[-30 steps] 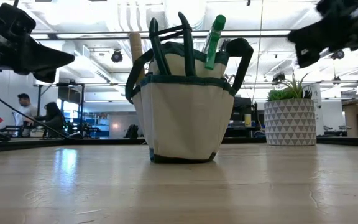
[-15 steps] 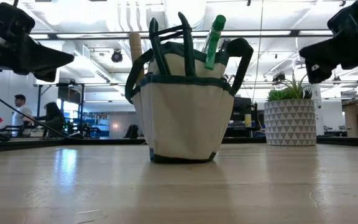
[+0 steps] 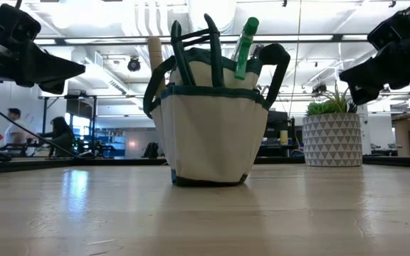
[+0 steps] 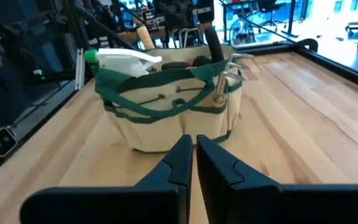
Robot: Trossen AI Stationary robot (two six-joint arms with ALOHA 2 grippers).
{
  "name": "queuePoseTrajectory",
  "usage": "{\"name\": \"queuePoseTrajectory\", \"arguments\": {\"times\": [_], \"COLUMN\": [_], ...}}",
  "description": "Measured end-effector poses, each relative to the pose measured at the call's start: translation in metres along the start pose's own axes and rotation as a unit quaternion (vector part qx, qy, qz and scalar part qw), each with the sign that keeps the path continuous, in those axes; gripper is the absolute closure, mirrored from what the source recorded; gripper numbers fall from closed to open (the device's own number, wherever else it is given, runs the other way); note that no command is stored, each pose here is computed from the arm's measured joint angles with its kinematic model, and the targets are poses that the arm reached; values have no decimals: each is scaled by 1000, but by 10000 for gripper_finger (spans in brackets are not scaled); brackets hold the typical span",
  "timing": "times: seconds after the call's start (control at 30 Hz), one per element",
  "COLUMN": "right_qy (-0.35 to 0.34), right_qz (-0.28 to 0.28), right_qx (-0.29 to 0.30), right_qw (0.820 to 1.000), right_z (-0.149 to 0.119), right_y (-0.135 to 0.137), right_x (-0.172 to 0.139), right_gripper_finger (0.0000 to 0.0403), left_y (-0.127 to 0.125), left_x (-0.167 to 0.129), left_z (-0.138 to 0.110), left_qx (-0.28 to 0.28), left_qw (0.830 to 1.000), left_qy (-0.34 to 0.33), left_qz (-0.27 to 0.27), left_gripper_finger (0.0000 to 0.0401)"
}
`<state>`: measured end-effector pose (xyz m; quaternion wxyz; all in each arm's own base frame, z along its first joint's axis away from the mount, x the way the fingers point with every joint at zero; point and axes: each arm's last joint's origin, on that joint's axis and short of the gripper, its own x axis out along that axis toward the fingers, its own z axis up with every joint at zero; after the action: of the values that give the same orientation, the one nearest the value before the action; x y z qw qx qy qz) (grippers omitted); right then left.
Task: Pick & Place Garden tools in Gardening bag
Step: Return to Home Position
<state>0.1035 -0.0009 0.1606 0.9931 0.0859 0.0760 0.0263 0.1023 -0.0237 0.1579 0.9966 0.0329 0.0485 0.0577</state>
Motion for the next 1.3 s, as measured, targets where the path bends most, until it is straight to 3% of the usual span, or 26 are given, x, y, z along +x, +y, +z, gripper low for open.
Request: {"name": "queuePoseTrajectory", "arguments": {"times": [1.3], "right_qy": [2], "right_qz": [0], "right_qx": [1], "right_qw": [1000], "right_z": [0], "right_y": [0], "right_x": [0], "right_gripper_finger": [385], "left_y": [0], "left_x": [0], "left_z": [3], "left_qx": [-8], "left_qw": [1000], "left_qy": [-13], "left_qz": [1], "left_gripper_finger": [389]}}
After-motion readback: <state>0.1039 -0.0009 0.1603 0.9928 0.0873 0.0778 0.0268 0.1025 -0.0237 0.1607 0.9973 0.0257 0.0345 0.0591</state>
